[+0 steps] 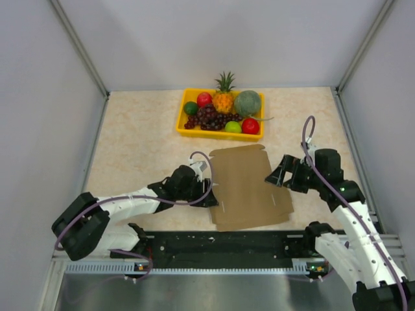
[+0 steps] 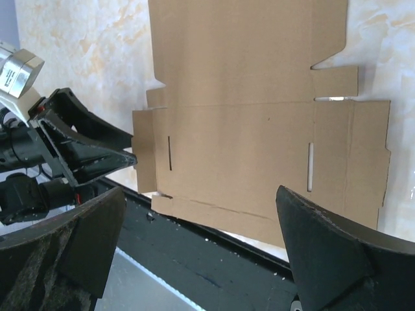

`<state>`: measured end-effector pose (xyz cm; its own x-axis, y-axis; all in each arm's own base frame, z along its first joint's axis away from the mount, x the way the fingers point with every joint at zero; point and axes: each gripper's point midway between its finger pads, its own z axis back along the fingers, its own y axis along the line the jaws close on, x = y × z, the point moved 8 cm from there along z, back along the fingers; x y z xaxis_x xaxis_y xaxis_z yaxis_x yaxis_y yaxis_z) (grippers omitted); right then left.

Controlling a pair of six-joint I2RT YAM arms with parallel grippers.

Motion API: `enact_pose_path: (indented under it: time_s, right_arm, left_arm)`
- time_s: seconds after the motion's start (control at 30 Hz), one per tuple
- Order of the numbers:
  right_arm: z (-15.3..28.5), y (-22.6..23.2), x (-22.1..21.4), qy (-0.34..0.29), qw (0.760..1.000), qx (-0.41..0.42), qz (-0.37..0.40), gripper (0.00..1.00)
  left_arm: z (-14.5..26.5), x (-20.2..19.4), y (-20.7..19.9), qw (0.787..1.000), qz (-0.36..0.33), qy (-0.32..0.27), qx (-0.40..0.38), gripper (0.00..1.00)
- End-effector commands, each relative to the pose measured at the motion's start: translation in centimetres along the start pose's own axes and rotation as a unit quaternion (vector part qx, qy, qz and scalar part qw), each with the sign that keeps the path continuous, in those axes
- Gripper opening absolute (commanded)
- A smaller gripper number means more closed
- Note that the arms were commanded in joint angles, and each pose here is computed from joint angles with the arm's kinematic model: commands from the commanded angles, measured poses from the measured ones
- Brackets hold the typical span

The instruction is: Fold the paper box

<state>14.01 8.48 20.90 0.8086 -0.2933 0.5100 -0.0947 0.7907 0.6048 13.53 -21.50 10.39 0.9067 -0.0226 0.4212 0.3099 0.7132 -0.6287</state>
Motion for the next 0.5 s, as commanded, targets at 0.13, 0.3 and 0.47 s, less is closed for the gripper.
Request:
enact_pose_path:
  time_s: [0.13, 0.3, 0.47]
  right_arm:
    - [-0.5, 1.8, 0.2, 0.007, 0.997, 0.020, 0.072, 0.99]
    - [-2.3, 2.9, -0.1, 0.037, 0.993, -0.009, 0.114, 0.99]
    - [-3.1, 4.7, 0.1, 0.044, 0.990, 0.002, 0.136, 0.99]
  left_arm:
    - [-1.1, 0.8, 0.1, 0.999, -0.040, -0.036, -0.003, 0.31]
    - [-1.2, 0.3, 1.1, 0.998, -0.051, -0.028, 0.032, 0.27]
    - [-1.3, 0.1, 1.4, 0.997, -0.053, -0.035, 0.032, 0.35]
